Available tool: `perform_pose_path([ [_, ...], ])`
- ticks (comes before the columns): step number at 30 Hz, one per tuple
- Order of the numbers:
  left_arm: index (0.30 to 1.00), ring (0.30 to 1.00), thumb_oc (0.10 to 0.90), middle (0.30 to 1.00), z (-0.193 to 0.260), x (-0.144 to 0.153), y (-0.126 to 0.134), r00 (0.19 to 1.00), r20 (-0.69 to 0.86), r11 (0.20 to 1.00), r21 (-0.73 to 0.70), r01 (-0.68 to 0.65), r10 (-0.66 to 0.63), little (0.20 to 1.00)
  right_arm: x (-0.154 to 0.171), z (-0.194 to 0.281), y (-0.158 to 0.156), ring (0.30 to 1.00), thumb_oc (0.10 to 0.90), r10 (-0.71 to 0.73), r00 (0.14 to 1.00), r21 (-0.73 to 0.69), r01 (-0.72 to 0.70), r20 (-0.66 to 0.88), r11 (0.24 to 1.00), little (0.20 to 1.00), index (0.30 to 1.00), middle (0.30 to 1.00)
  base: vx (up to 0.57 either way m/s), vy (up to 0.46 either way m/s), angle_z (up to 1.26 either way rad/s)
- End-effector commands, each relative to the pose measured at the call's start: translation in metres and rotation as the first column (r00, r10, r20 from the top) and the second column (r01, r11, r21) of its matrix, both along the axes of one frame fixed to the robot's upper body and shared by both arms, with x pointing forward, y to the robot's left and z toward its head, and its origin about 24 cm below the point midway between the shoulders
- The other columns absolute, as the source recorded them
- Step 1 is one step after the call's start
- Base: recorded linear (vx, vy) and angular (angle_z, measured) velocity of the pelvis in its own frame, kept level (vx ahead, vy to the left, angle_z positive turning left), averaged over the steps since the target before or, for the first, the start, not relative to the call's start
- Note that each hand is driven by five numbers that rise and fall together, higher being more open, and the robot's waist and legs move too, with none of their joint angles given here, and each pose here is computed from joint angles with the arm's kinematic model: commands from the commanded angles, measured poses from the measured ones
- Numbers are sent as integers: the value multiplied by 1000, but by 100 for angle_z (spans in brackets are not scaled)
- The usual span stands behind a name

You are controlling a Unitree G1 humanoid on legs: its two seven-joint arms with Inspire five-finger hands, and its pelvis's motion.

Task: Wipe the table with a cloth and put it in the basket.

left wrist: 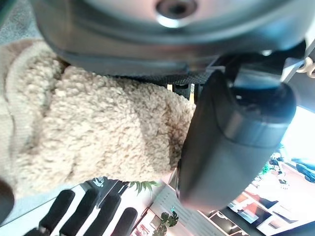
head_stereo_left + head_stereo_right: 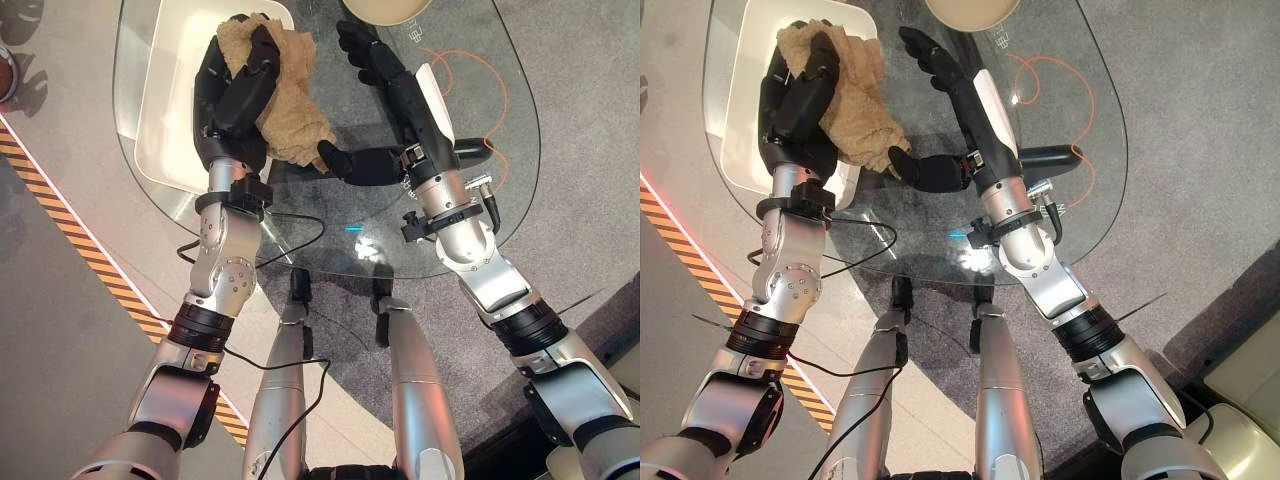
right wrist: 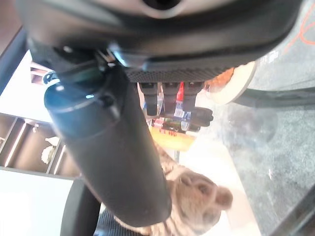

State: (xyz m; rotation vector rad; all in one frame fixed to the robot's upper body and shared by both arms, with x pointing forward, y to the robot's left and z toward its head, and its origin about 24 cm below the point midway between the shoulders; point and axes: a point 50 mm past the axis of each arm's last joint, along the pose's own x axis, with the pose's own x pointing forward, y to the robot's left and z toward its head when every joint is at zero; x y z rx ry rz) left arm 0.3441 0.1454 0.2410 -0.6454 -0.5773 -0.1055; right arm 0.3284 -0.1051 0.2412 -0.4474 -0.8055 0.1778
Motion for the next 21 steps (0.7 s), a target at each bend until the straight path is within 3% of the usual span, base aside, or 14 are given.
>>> perform_pose_path([
  [1, 300, 300, 100, 300, 78, -29, 7, 916, 391, 996, -55, -73, 89, 200, -33, 68, 4, 900, 800, 18, 934, 182, -88, 358, 979, 900, 900, 900, 0, 0, 0],
  [9, 300, 300, 100, 300, 76, -27, 16, 908, 390, 988, -83, -129, 151, 200, -18, 52, -23, 900, 800, -176, 941, 353, 66, 289, 933, 900, 900, 900, 0, 0, 0],
  [21, 300, 300, 100, 300, 74, -21, 38, 880, 372, 956, -97, -278, 294, 200, 10, 12, -80, 900, 800, -498, 863, 514, 392, 80, 763, 900, 900, 900, 0, 0, 0],
])
